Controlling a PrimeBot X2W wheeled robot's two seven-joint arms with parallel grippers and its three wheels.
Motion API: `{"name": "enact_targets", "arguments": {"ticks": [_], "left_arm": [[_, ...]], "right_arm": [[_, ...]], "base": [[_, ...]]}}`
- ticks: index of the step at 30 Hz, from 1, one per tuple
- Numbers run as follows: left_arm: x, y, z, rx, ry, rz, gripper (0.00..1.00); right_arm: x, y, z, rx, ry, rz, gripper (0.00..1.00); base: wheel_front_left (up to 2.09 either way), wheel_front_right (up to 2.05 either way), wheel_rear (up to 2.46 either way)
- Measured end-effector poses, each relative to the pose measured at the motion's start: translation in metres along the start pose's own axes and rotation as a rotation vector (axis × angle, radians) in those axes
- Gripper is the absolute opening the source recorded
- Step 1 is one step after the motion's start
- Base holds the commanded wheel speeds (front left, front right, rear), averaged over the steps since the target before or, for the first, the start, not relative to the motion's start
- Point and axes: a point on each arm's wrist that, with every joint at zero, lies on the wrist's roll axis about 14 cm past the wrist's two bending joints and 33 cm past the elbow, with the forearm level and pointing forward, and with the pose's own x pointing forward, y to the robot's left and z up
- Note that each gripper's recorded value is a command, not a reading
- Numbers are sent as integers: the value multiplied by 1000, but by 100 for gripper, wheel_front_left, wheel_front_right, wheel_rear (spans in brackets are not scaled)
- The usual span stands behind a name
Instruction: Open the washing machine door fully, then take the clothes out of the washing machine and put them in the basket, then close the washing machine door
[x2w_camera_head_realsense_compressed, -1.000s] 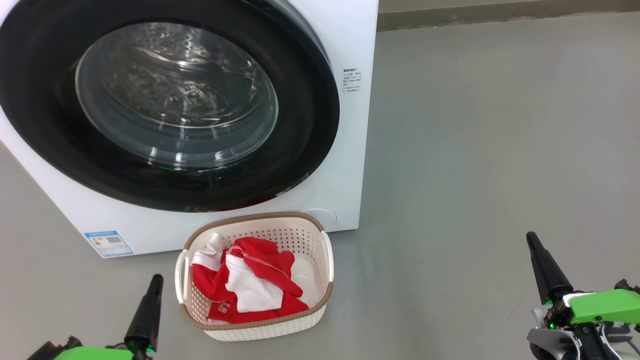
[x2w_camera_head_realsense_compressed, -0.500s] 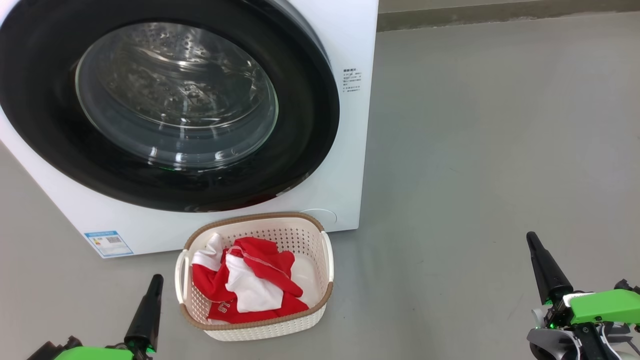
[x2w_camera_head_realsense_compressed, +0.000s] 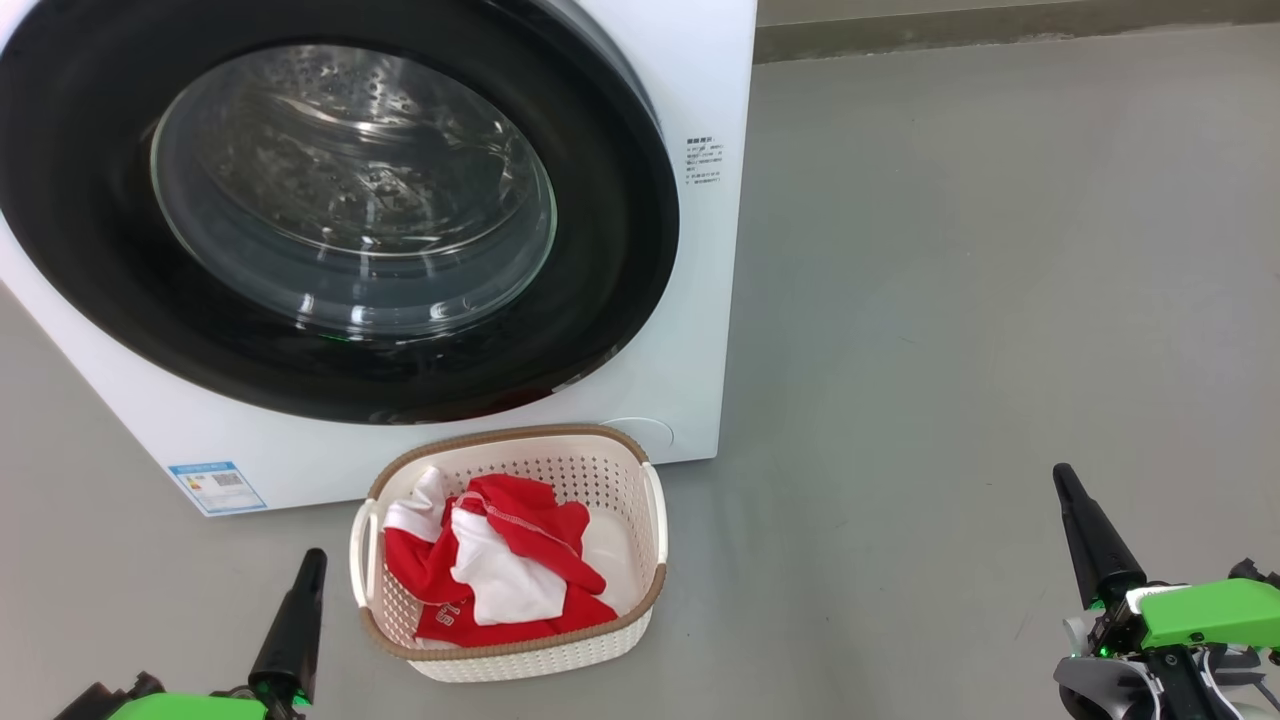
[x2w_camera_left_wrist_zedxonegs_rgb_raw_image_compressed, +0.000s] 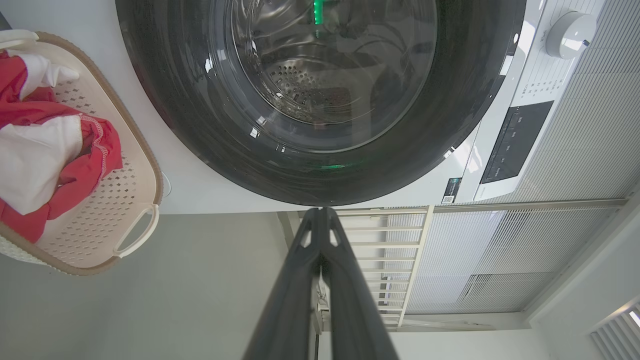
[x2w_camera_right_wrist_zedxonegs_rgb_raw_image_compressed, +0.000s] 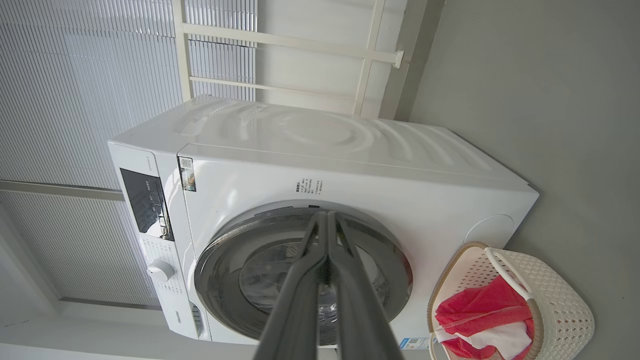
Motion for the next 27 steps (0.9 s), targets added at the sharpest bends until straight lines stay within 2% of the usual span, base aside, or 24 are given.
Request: {"name": "enact_targets", "arguments": {"ticks": [27], "left_arm": [[0, 0, 0, 0, 0, 0, 0]], "right_arm": [[0, 0, 0, 1, -1, 0, 0]], "base": [[0, 0, 0]]}}
